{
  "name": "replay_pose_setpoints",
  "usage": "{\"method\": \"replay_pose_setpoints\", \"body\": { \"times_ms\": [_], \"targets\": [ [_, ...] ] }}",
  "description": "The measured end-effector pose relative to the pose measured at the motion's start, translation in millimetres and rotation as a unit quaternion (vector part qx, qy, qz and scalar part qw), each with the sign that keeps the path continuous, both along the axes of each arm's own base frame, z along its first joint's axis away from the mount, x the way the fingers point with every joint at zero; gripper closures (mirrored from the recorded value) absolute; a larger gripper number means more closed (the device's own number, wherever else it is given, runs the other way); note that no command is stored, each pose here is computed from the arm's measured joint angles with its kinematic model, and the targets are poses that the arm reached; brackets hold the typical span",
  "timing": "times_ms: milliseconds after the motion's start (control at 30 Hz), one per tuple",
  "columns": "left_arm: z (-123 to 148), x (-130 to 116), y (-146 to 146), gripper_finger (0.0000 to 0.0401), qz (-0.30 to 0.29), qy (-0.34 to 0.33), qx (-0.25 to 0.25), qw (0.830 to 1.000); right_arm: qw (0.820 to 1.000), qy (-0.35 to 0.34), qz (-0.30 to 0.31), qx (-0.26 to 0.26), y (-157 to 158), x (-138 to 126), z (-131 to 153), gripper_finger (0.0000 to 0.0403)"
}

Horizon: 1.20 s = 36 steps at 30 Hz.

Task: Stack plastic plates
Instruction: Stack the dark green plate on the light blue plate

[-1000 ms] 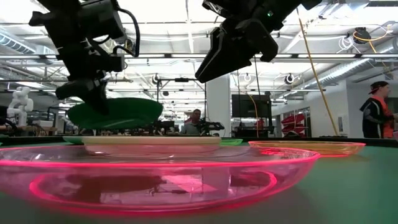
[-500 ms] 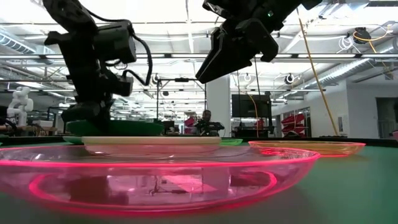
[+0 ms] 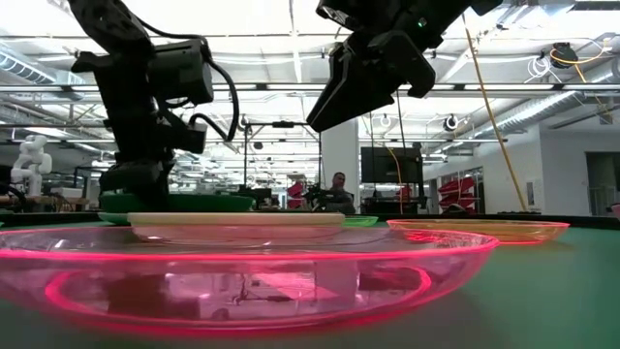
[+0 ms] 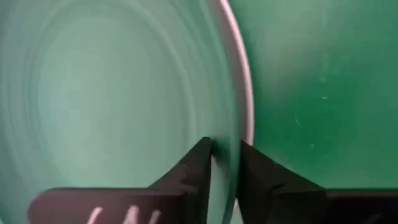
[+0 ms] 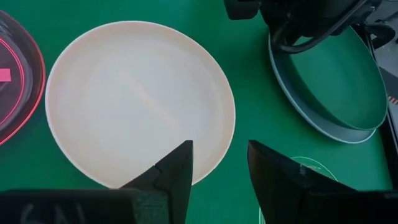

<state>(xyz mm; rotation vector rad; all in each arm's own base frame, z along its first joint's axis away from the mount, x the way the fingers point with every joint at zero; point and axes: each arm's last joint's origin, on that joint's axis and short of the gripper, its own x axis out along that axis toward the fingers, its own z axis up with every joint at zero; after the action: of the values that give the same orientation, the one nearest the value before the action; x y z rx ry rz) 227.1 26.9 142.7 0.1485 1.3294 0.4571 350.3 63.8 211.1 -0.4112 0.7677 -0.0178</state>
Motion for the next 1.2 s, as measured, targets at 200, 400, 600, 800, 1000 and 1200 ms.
{"method": "replay_pose_setpoints", "body": {
  "times_ms": [200,400,600,800,1000,1200],
  "targets": [
    [0.9,-0.2,4.3,0.0248,0.021,-0.004,0.029,0.999,1.0,0.0,0.0,0.0,0.0,0.0,-0.1,0.0259],
    [7.4,5.9,4.4,0.022,0.029,-0.022,0.044,0.998,1.0,0.0,0.0,0.0,0.0,0.0,-0.1,0.0259],
    [8.4,7.4,0.0,0.0219,0.026,-0.028,0.036,0.999,1.0,0.0,-0.004,0.004,0.0,0.0,-0.2,0.0259],
    [7.9,8.7,-2.1,0.0219,0.015,-0.035,-0.004,0.999,1.0,0.0,-0.004,0.004,0.0,-0.1,-0.2,0.0259],
    [8.5,13.0,-3.1,0.0221,0.004,-0.054,-0.021,0.998,1.0,0.001,-0.004,0.004,0.0,-0.1,-0.3,0.0259],
    [8.6,13.4,-3.1,0.0259,-0.012,-0.05,-0.017,0.999,1.0,0.003,-0.004,0.003,-0.1,-0.5,-0.7,0.0259]
  ]
}}
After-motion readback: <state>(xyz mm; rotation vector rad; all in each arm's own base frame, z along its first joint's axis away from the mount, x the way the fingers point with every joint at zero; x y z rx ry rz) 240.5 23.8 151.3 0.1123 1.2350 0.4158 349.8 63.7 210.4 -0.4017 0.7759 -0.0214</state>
